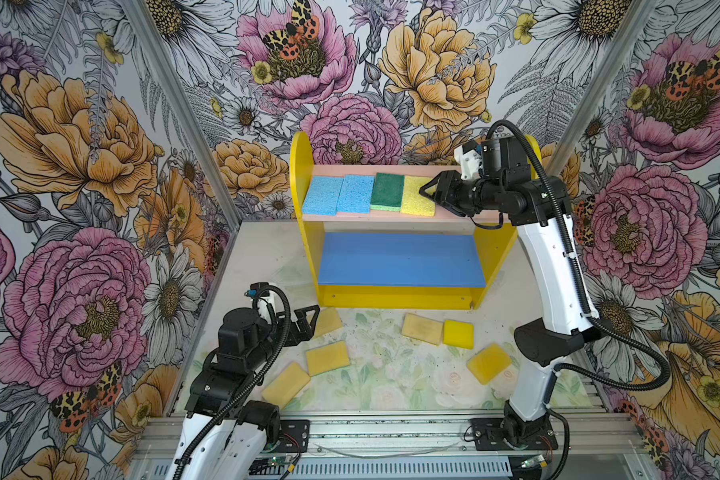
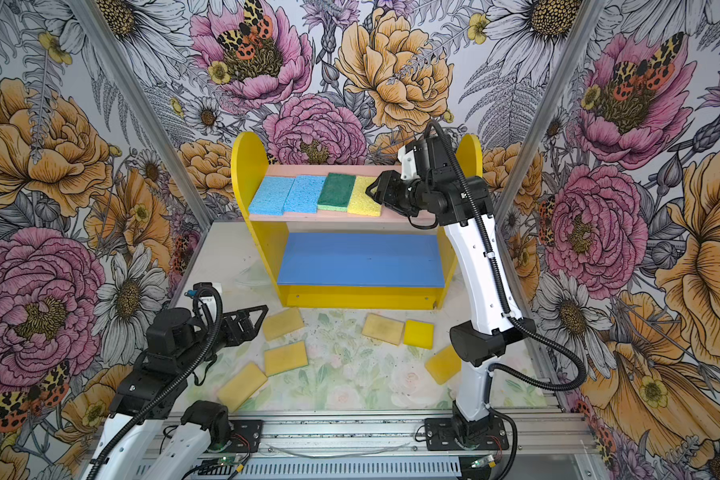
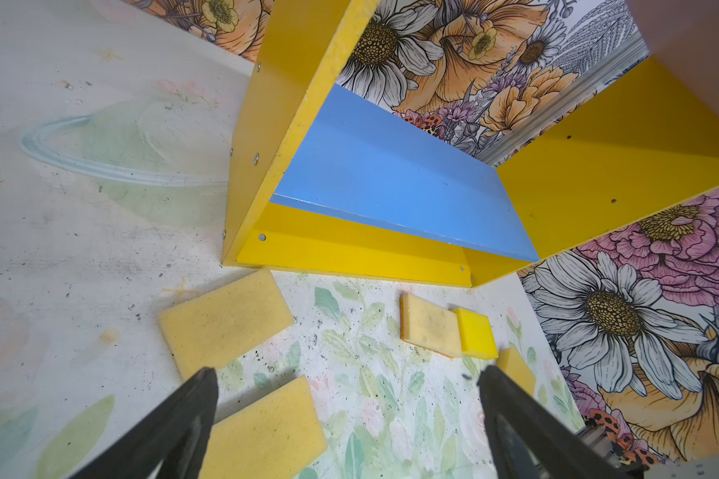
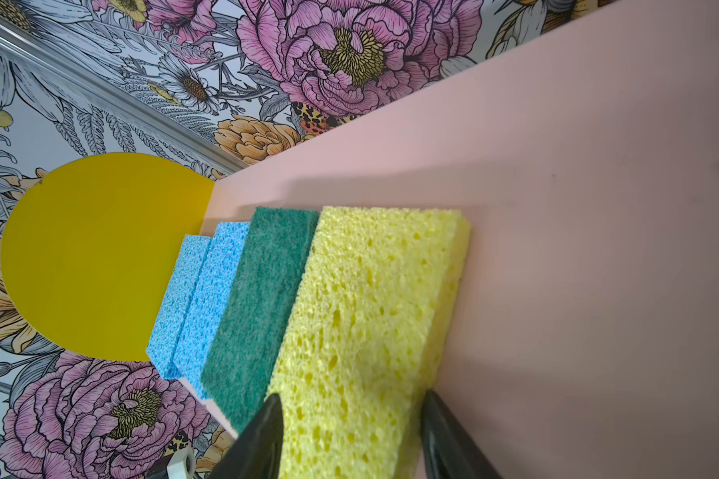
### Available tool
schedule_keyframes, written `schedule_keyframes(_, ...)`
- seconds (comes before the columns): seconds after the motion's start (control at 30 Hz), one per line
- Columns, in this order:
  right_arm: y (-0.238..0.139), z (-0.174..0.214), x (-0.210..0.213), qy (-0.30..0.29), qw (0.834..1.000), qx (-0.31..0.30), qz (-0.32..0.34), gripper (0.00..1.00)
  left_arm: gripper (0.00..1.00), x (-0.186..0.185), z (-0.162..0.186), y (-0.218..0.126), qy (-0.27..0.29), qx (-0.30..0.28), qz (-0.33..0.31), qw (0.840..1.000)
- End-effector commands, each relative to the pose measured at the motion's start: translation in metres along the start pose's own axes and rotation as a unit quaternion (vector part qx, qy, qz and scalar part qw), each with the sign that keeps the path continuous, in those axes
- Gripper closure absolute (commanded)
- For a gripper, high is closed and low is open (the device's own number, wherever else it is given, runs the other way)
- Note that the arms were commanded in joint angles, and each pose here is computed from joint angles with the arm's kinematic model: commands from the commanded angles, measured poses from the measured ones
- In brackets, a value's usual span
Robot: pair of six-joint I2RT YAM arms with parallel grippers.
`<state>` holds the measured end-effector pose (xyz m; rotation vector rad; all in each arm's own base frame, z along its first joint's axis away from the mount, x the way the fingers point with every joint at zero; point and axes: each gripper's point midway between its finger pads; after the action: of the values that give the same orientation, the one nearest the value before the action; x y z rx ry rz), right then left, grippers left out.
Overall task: Place and organize the cleaning sponges onto the shelf
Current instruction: 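Lower the yellow sponge flat beside the green sponge and open the right gripper, then withdraw the right gripper from the shelf down toward the table sponges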
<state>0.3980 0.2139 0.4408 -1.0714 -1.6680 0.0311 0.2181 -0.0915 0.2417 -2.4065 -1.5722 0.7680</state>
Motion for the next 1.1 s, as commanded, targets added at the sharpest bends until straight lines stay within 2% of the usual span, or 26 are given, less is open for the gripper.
schedule_keyframes(0.0, 0.004, 0.001, -0.004, 0.002, 1.000, 0.000, 0.013, 0.45, 0.01, -0.001, -0.006, -0.004, 0.006, -0.013, -0.004, 1.000)
schedule_keyframes(0.4, -0.024, -0.002, 0.000, -0.014, 0.999, -0.033, 0.014, 0.43, 0.01, -0.002, -0.005, -0.005, 0.007, -0.013, -0.002, 1.000)
schedule_keyframes(0.6, -0.043, 0.009, 0.013, -0.026, 0.999, -0.042, 0.002, 0.43, 0.01, -0.004, -0.005, -0.005, 0.007, -0.012, 0.002, 1.000)
schedule_keyframes(0.8, -0.059, 0.043, 0.034, -0.075, 0.997, -0.029, -0.016, 0.40, 0.01, -0.005, -0.003, -0.002, 0.007, -0.007, 0.007, 1.000)
schedule_keyframes(1.07, -0.070, 0.122, 0.051, -0.139, 0.989, 0.026, -0.044, 0.38, 0.01, -0.007, -0.001, 0.002, 0.006, 0.004, 0.013, 1.000)
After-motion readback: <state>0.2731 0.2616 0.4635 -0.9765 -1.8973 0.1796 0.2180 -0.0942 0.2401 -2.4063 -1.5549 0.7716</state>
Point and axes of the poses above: each gripper's point midway between its finger pads, its own y axis out along the fingers, its own x axis along the line the jaws close on, z = x × y, and after that the axes turned 15 degrees about y, right-handed
